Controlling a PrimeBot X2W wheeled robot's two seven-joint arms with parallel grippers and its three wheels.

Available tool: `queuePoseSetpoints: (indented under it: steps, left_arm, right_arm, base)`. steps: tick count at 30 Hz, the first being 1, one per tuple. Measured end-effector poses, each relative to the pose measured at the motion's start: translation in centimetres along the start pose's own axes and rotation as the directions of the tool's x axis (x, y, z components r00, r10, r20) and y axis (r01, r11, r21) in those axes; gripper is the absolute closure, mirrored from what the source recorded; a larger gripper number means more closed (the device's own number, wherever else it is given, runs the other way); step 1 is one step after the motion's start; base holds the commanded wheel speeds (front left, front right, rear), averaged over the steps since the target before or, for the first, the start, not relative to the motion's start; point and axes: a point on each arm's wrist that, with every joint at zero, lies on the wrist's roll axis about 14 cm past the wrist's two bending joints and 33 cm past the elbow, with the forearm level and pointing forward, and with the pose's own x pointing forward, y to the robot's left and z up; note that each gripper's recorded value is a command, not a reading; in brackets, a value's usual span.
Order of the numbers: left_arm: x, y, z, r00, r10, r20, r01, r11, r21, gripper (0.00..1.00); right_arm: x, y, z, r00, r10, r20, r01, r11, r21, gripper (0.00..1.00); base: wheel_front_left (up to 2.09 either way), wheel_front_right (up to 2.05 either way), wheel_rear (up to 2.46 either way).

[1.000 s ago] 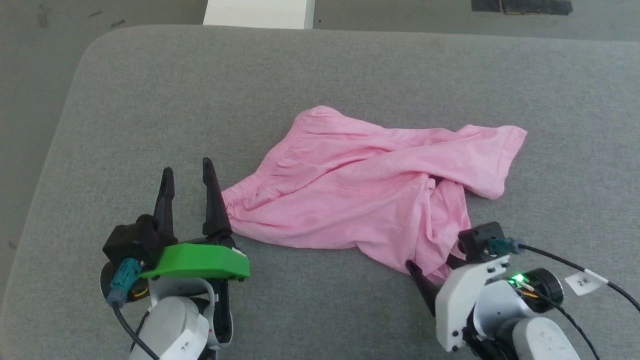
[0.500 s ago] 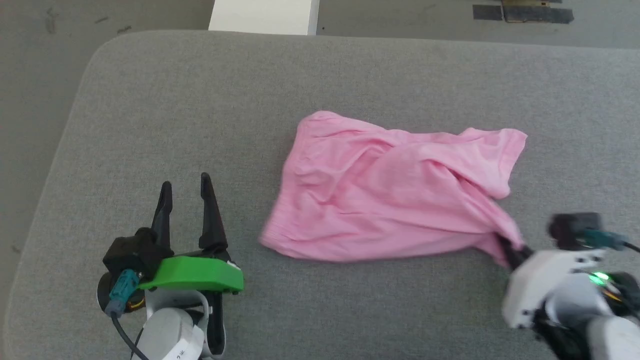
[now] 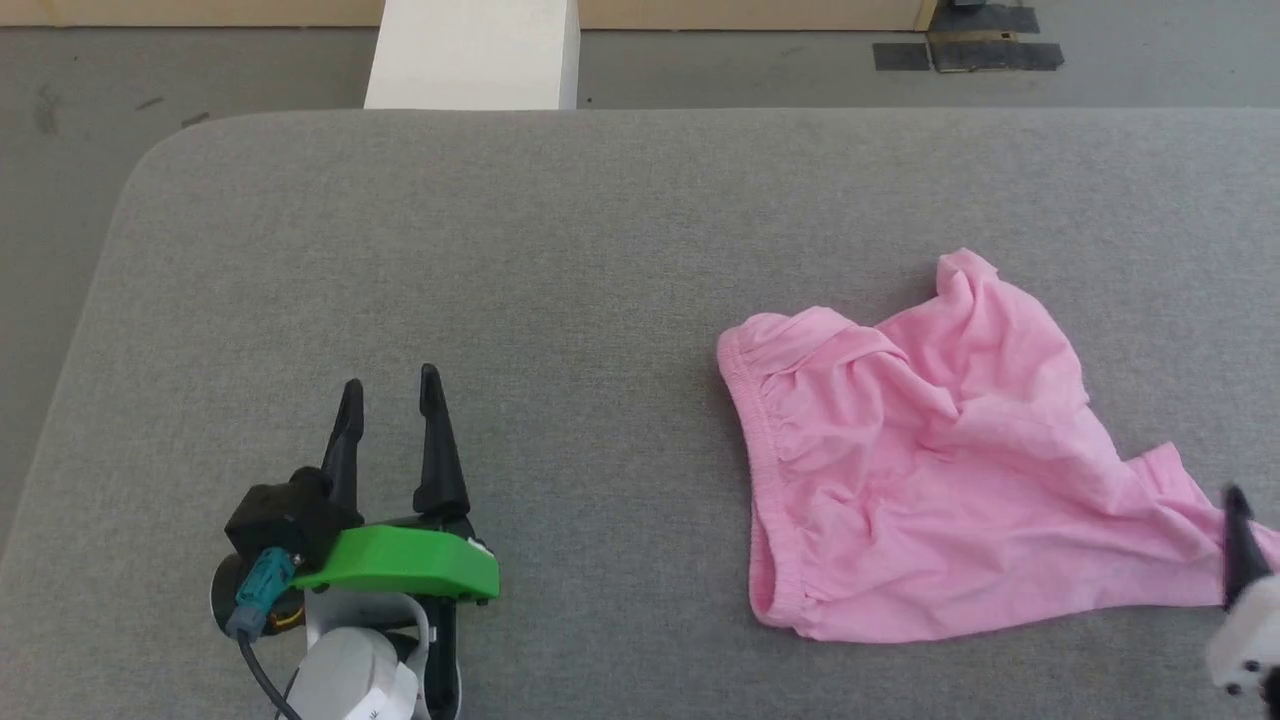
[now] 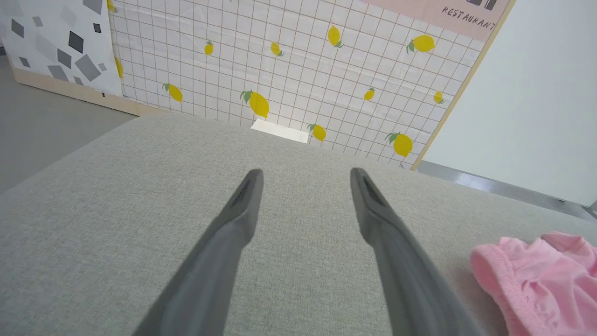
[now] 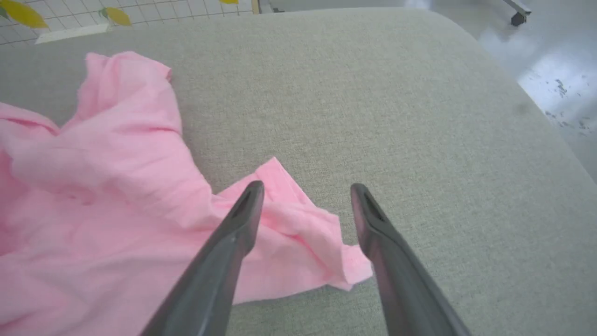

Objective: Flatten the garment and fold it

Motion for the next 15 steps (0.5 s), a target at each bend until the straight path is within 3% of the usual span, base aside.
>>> queuePoseSetpoints:
  steps: [3, 6, 9, 15]
  left_arm:
    - [0.1, -0.3, 0.2, 1.000, -0.007, 0.008, 0.007, 1.000, -0.003, 0.00]
    - [0.2, -0.3, 0.2, 1.000, -0.007, 0.010, 0.007, 1.000, -0.005, 0.00]
    - [0.5, -0.2, 0.1, 1.000, -0.005, 0.010, 0.005, 1.000, -0.004, 0.00]
    - [0.8, 0.3, -0.3, 1.000, 0.009, 0.001, -0.009, 1.000, -0.004, 0.00]
  right_arm:
    - [-0.3, 4.0, 3.4, 0.979, 0.118, 0.166, -0.099, 0.988, -0.119, 0.00]
    - [-0.3, 7.8, 4.2, 0.945, 0.257, 0.200, -0.209, 0.949, -0.235, 0.00]
    - [0.9, 11.1, 3.1, 0.916, 0.383, 0.116, -0.315, 0.869, -0.381, 0.00]
    - [4.0, 15.0, 1.2, 0.873, 0.477, -0.104, -0.442, 0.682, -0.583, 0.00]
  base:
    - [0.00, 0.00, 0.00]
    - [0.00, 0.00, 0.00]
    - [0.00, 0.00, 0.00]
    - [0.00, 0.00, 0.00]
